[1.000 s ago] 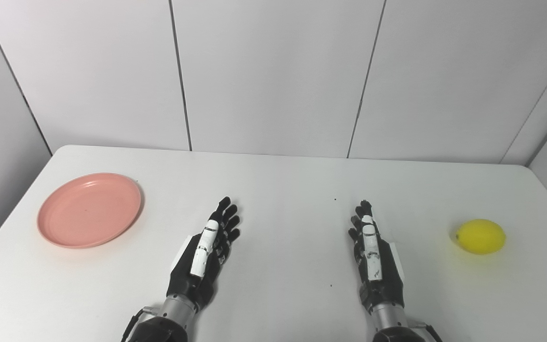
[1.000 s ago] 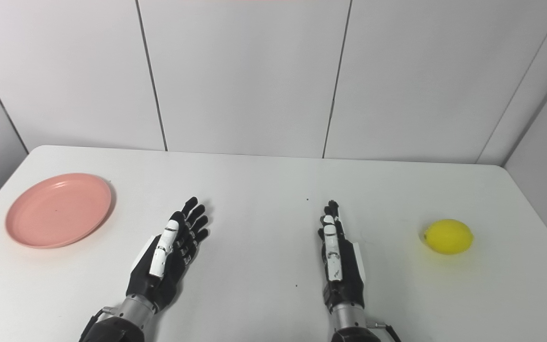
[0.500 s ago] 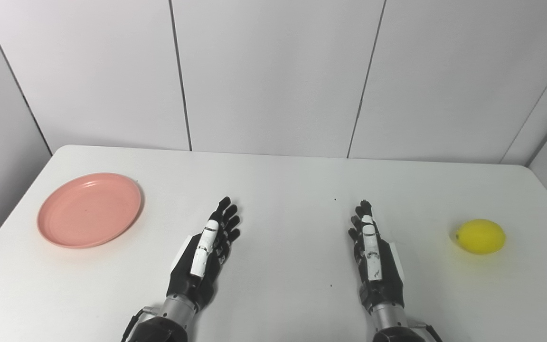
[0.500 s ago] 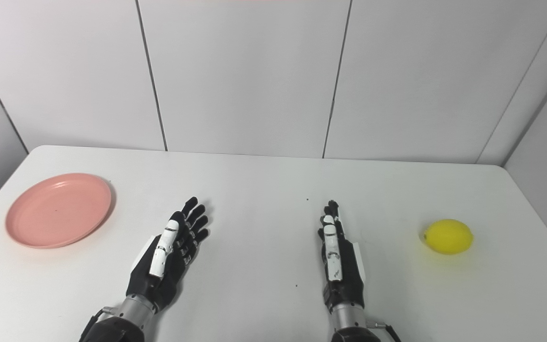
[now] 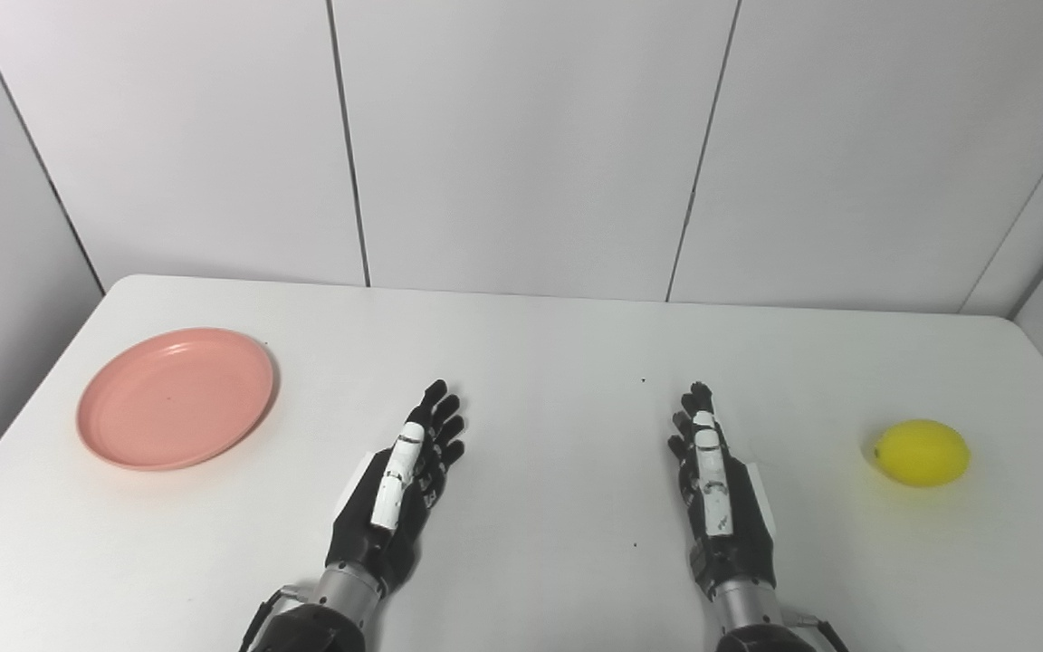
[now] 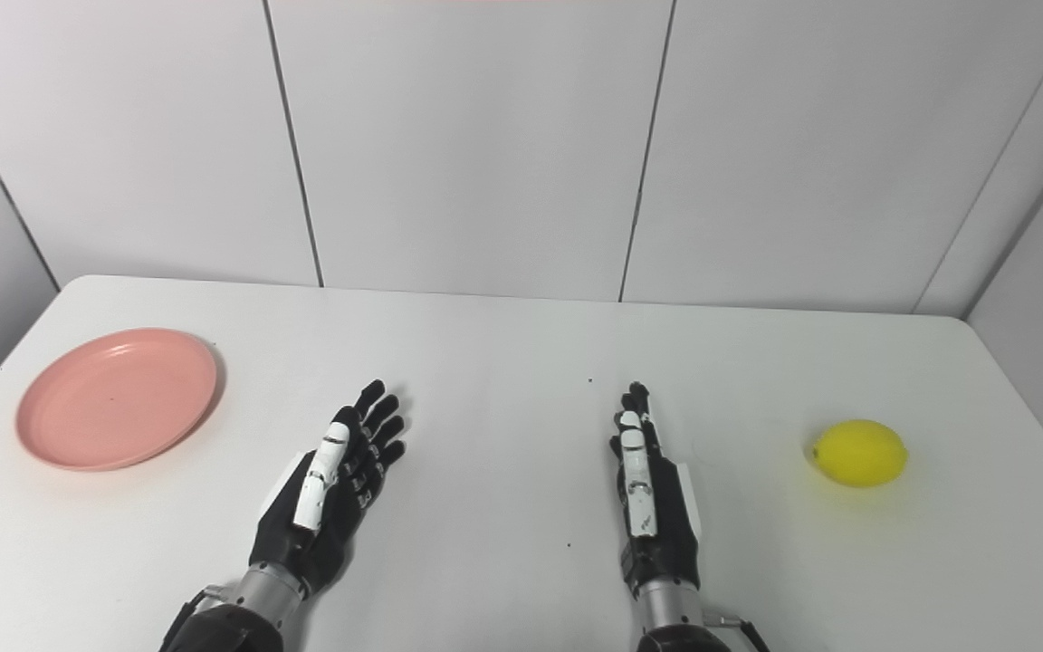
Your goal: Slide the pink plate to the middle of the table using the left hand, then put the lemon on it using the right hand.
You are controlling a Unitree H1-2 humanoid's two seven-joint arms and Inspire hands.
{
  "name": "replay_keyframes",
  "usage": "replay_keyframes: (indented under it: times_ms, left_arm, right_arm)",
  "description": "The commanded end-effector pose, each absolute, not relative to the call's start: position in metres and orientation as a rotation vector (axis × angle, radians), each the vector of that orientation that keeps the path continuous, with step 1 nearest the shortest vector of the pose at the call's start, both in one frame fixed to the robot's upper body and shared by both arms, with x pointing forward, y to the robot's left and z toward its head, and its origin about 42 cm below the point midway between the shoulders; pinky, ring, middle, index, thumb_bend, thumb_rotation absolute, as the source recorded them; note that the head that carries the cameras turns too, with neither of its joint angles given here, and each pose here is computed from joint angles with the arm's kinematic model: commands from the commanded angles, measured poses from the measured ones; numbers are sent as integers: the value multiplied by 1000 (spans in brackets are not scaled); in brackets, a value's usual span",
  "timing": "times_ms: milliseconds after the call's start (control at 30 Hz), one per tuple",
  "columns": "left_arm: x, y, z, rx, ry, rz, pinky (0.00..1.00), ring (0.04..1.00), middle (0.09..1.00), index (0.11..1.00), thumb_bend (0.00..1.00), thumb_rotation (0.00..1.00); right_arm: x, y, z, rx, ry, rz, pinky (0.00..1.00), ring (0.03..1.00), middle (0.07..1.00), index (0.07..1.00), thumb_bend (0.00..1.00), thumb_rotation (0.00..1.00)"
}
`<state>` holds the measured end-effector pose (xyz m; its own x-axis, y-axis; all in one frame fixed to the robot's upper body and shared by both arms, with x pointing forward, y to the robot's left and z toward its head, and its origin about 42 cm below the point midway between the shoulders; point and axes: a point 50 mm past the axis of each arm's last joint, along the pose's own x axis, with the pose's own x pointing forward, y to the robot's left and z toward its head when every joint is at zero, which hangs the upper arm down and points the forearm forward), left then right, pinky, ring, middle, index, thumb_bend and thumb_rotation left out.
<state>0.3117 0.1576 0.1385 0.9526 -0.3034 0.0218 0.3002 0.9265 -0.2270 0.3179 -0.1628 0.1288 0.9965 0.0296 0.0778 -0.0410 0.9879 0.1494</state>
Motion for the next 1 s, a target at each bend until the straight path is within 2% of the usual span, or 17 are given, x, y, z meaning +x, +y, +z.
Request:
replay_keyframes:
  times_ms: [0, 433, 967]
  left_arm:
    - [315, 148, 151, -237, -63, -314, 1000, 1000, 1000, 1000, 453, 1000]
    - [314, 134, 149, -251, -62, -316, 1000, 1000, 1000, 1000, 414, 1000]
    - [314, 135, 150, -248, -67, -312, 1000, 1000, 1000, 1000, 415, 1000]
  right_arm:
    - [323, -163, 143, 148, -134, 43, 1000, 991, 1000, 1000, 295, 1000]
    - [323, -173, 137, 149, -136, 43, 1000, 989, 994, 997, 303, 1000]
    - [322, -173, 138, 149, -145, 43, 1000, 986, 995, 1000, 258, 1000]
